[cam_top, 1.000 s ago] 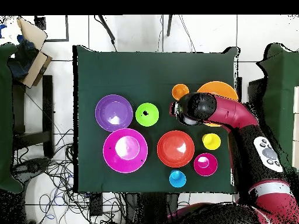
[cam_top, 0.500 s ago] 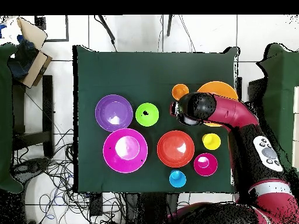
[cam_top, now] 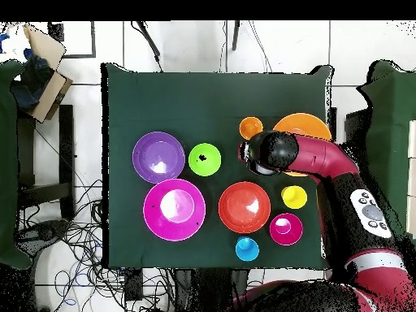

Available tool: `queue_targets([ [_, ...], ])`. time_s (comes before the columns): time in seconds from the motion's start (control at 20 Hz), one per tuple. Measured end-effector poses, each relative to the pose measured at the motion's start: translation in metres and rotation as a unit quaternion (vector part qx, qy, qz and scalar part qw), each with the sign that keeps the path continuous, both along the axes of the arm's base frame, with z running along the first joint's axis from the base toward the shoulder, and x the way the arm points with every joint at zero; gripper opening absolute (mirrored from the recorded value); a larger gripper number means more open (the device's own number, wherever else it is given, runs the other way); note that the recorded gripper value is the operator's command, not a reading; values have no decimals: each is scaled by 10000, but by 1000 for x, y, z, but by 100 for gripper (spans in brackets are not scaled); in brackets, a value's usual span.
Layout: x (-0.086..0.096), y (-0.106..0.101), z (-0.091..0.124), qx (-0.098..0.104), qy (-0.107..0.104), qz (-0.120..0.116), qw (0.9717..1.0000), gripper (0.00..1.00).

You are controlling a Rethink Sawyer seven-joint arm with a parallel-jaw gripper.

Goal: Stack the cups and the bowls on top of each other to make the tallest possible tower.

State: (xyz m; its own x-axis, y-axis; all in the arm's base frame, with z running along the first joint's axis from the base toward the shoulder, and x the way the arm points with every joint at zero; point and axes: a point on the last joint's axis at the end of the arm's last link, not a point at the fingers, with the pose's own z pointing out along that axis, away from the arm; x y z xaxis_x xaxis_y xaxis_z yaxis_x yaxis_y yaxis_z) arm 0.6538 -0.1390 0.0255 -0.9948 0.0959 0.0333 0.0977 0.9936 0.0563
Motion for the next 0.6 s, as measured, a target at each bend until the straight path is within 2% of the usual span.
queue_targets([
  [0.25,3,-1,-8,-121,-304,99,9994,100],
  [0.45,4,-1,-13,-154,-435,137,9988,100],
  [0.6,3,1,-17,-139,-454,136,9988,100],
])
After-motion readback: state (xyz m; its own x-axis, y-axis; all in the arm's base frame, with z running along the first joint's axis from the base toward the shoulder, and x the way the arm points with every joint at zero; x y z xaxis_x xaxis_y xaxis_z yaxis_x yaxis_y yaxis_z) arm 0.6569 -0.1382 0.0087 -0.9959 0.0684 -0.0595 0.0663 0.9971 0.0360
